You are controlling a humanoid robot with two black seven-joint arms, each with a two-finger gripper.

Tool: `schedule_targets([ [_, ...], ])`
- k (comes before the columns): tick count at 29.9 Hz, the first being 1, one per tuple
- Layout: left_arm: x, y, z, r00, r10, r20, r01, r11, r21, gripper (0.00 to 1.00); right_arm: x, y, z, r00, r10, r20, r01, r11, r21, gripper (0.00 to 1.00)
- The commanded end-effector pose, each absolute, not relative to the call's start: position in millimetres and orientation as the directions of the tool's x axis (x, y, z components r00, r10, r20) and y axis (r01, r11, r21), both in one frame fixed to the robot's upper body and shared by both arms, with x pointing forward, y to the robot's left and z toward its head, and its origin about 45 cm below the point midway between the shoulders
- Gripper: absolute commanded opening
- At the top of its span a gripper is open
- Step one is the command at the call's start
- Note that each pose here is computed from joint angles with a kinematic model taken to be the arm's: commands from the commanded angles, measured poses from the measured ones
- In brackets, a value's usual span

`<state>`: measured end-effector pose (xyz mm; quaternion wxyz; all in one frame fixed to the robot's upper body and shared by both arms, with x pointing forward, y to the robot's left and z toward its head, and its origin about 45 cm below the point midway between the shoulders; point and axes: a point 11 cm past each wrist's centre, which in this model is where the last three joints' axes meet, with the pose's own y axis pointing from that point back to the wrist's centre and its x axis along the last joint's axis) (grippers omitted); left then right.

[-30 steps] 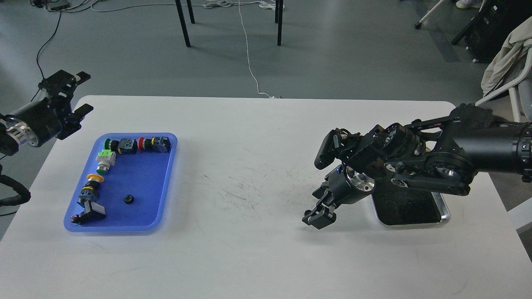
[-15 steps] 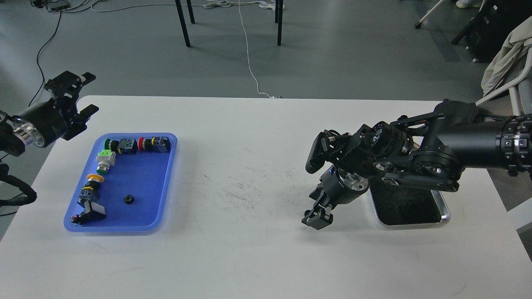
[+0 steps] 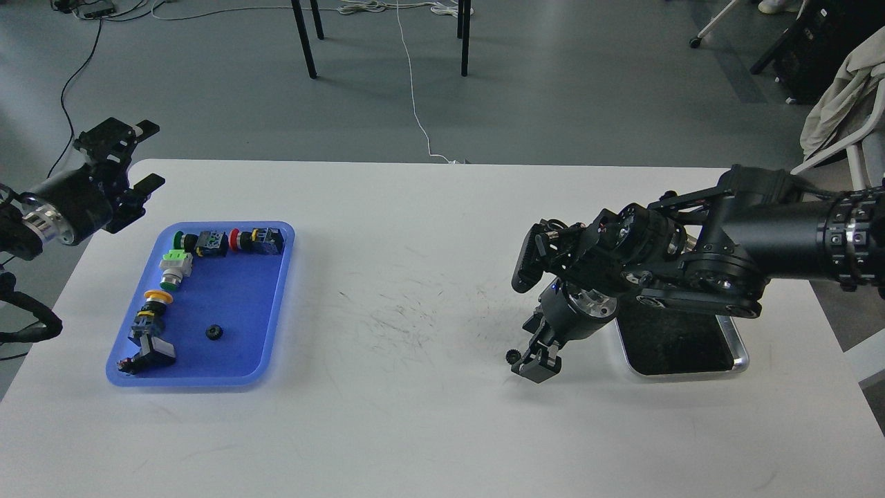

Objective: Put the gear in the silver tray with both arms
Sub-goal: 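Lower the right gripper over the black gear and close it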

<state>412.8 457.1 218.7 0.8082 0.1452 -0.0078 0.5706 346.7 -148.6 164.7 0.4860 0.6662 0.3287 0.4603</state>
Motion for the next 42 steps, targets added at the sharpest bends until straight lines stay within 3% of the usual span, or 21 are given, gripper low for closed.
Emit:
schedule_targets([
  [1,413,457,219,0.346,0.922,0.174,-0.926,0.305,0.223,0.98,348,-147,162,0.361,0.885,0.293,-0.012,-0.31,0.951,0.74],
  [11,413,458,219,0.344,0.922,0.175,-0.926,0.304,0.223,0.98,339,-132,152,0.337,0.897,0.287,0.017,-0.311,0.95,0.71],
  [20,412,466,219,0.325,0.928,0.184,-0.932,0.282,0.228,0.98,340,-130,153,0.327,0.901,0.284,0.013,-0.305,0.952,0.59],
  [27,412,465,218,0.326,0.927,0.182,-0.932,0.283,0.228,0.98,341,-132,155,0.333,0.904,0.268,0.015,-0.289,0.957,0.59],
  [42,413,461,216,0.331,0.927,0.174,-0.93,0.29,0.226,0.98,341,-137,153,0.335,0.908,0.252,0.017,-0.274,0.962,0.48],
])
